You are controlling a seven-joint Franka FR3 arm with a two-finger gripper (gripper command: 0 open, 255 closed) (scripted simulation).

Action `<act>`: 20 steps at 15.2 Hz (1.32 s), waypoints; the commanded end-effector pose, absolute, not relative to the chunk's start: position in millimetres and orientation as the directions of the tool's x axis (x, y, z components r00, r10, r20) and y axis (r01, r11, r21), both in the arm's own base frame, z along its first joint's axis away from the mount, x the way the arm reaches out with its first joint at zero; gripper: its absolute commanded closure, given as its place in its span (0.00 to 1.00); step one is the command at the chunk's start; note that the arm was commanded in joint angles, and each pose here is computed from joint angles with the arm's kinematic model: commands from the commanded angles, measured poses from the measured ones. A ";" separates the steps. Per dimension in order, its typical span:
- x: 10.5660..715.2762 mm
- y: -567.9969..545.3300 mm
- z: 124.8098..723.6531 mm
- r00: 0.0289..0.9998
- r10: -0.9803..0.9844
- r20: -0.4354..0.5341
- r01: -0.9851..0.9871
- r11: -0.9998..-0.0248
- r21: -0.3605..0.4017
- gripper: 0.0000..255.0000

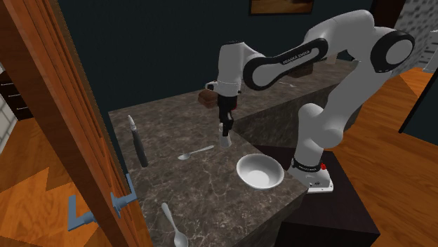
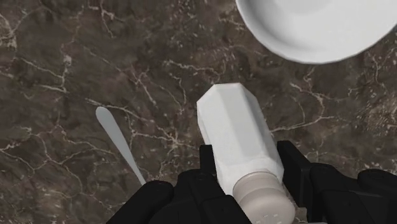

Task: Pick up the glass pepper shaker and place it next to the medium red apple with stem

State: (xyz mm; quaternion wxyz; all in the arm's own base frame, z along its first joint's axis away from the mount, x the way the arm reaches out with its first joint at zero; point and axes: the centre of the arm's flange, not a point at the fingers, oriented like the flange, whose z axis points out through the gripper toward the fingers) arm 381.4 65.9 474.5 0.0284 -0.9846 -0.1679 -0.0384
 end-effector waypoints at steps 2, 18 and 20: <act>380.6 66.0 489.9 0.941 0.328 0.085 0.333 -0.942 -0.043 1.00; 367.2 -38.8 528.1 0.941 0.328 0.085 0.333 -0.942 -0.043 1.00; 363.9 -65.0 528.2 0.941 0.328 0.085 0.333 -0.942 -0.043 1.00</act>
